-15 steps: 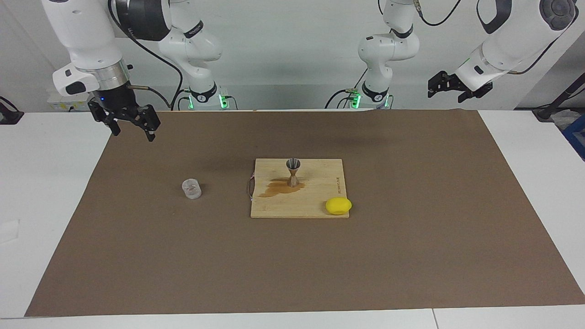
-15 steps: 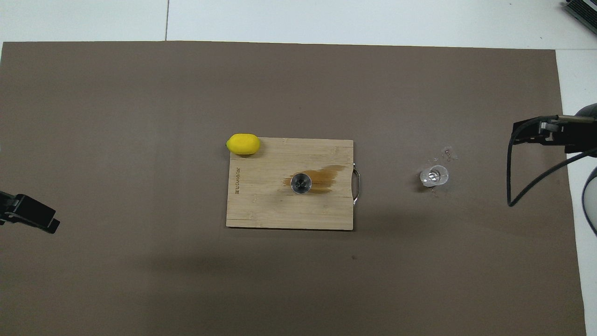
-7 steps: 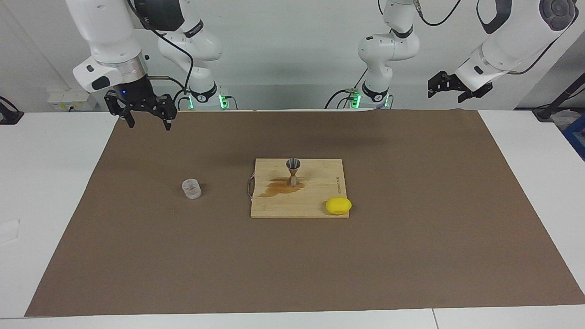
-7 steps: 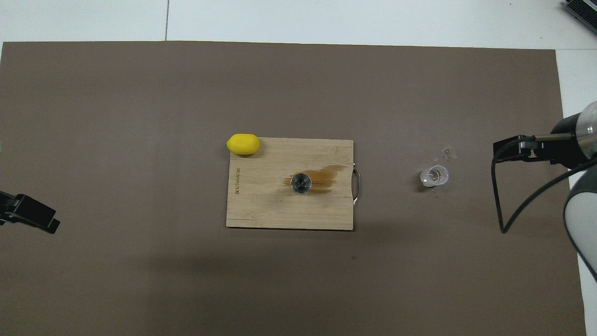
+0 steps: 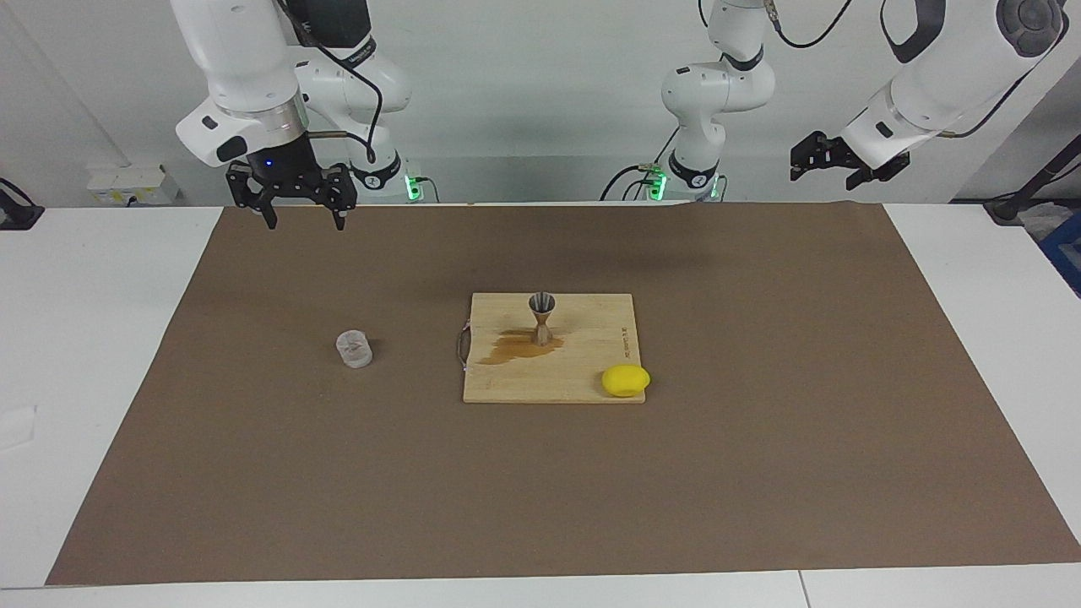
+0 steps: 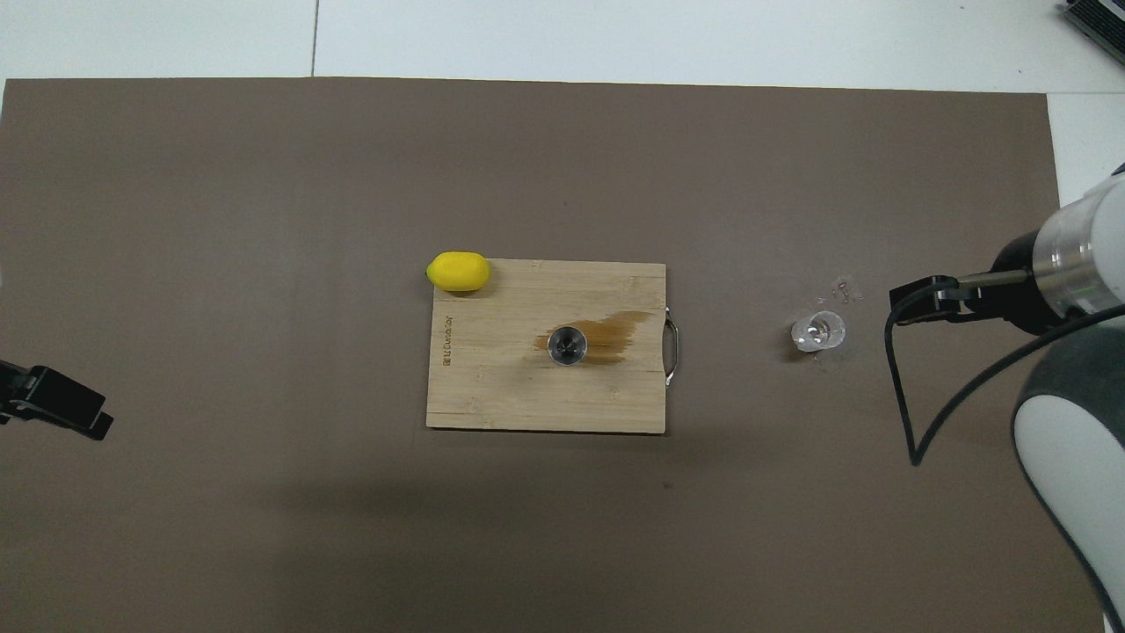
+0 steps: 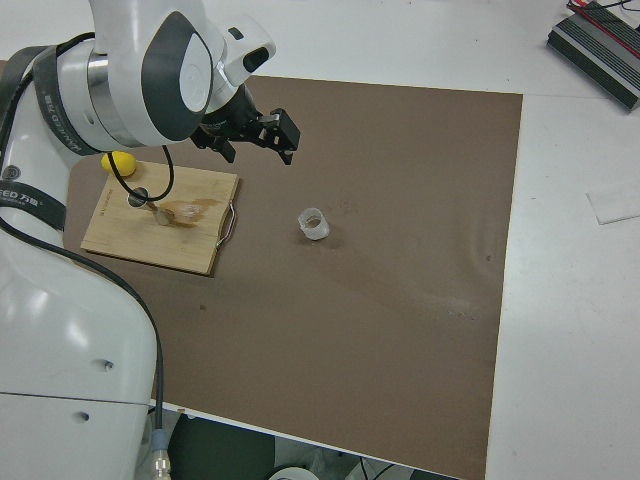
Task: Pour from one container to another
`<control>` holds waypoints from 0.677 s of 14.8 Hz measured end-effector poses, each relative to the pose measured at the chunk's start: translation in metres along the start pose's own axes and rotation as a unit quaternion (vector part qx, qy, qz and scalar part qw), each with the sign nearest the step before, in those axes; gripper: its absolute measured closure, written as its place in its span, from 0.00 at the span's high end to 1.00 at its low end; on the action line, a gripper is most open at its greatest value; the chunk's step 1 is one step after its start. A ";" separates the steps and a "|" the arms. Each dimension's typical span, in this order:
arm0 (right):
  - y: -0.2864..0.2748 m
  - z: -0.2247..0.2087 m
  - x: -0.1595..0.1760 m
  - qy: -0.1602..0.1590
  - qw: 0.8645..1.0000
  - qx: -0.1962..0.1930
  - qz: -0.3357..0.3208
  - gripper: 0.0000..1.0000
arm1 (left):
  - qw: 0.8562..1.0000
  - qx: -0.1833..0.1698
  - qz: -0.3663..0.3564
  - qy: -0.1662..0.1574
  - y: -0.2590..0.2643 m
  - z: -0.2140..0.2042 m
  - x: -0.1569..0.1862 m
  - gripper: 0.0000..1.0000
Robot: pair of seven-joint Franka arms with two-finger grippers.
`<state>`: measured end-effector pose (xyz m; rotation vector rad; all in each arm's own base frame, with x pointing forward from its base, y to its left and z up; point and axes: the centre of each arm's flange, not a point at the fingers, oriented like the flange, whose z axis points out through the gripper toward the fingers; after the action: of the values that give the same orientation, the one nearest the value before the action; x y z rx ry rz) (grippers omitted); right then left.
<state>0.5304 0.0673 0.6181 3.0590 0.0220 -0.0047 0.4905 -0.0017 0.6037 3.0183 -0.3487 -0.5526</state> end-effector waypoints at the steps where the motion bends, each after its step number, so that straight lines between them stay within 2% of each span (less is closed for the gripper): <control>1: 0.000 0.000 0.000 0.000 1.000 0.000 0.000 1.00 | 1.000 0.000 0.000 0.000 0.000 0.000 0.000 1.00; 10: 0.013 -0.005 0.001 0.005 1.000 0.003 0.012 1.00 | 1.000 0.000 0.000 0.000 0.000 0.000 0.000 1.00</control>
<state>0.5320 0.0552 0.6240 3.0642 -0.0129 0.0123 0.4904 -0.0017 0.6037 3.0184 -0.3486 -0.5524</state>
